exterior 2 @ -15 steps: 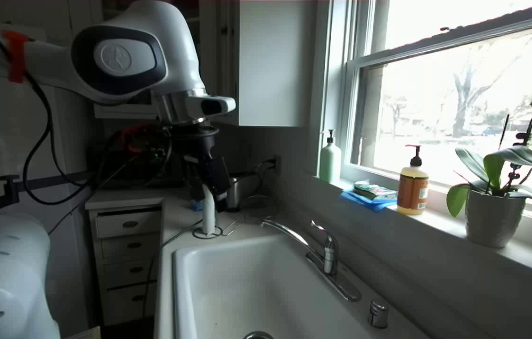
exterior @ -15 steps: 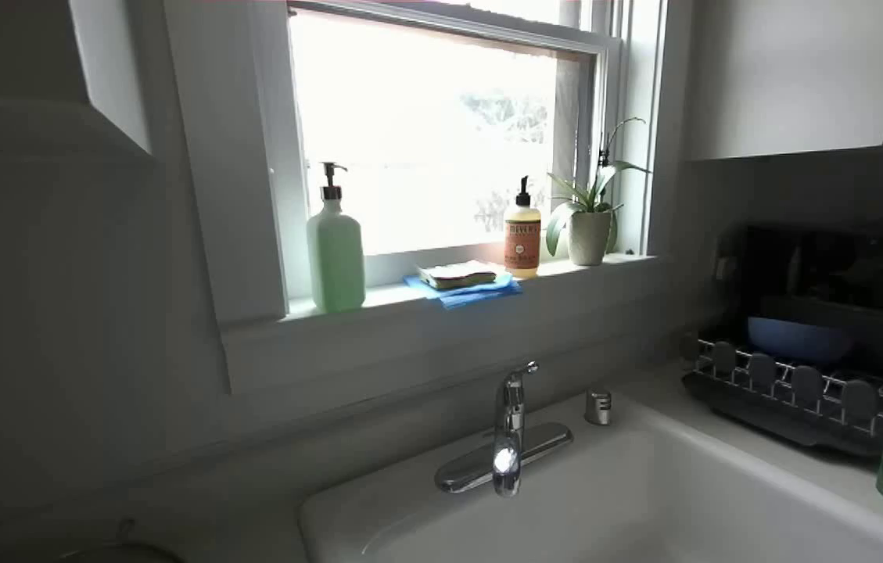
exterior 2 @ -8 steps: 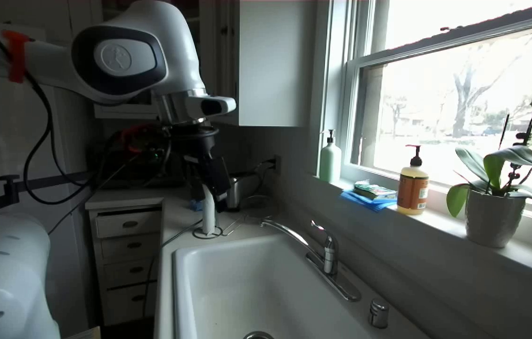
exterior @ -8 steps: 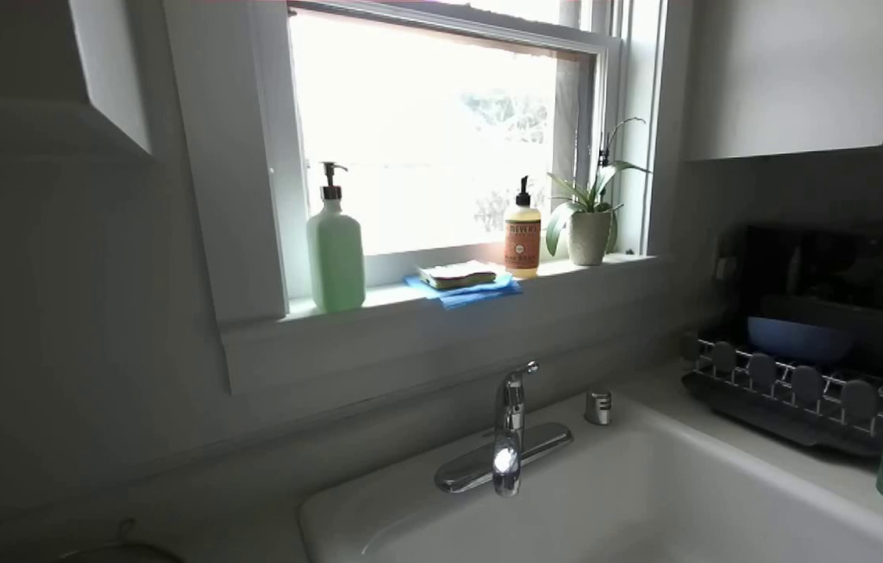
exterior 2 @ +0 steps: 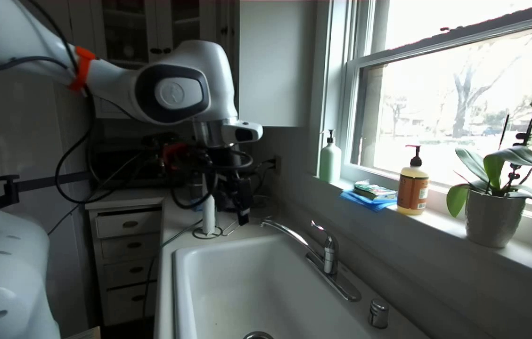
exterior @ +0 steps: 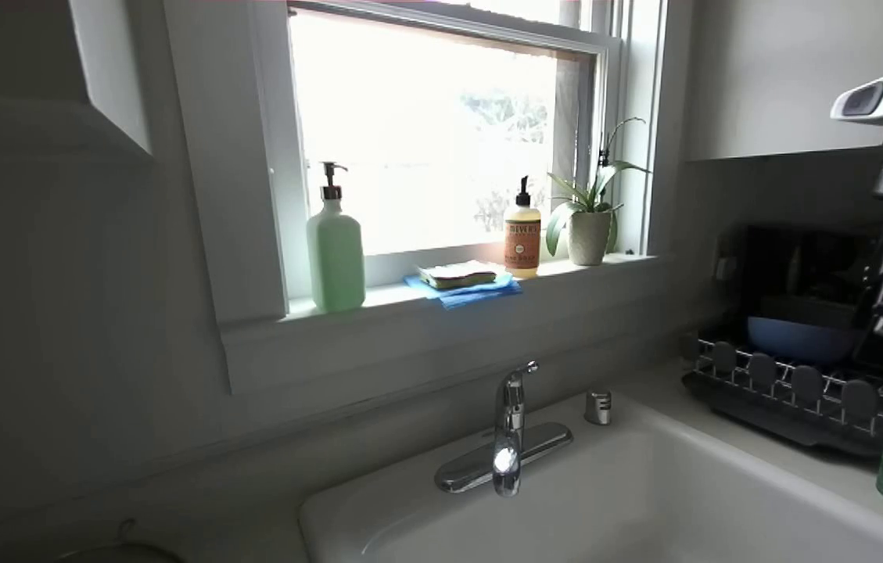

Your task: Turn the faucet to the right

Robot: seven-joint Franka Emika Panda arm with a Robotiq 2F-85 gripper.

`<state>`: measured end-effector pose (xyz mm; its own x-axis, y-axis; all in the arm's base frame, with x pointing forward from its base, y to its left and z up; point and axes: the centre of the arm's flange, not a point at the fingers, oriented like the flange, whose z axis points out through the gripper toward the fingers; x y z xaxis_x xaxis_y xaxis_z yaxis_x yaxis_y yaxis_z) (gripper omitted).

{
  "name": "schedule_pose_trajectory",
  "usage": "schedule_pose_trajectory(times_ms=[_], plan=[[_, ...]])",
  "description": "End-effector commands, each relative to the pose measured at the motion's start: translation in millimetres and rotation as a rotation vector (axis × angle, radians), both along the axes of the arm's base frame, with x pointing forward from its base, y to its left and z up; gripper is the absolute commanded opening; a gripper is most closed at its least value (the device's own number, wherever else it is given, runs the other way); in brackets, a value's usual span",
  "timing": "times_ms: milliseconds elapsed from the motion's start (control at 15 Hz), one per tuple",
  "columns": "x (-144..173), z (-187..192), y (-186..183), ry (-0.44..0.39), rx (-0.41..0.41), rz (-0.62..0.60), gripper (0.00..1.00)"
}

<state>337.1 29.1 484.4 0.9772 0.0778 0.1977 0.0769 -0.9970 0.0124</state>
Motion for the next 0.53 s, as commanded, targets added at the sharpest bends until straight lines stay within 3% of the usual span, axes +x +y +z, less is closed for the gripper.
schedule_pose_trajectory(times_ms=[0,467], plan=[[68.7,-13.5,26.6,0.036,0.070,0.026,1.00],[146.5,-43.4,75.6,0.068,0.117,0.029,1.00]])
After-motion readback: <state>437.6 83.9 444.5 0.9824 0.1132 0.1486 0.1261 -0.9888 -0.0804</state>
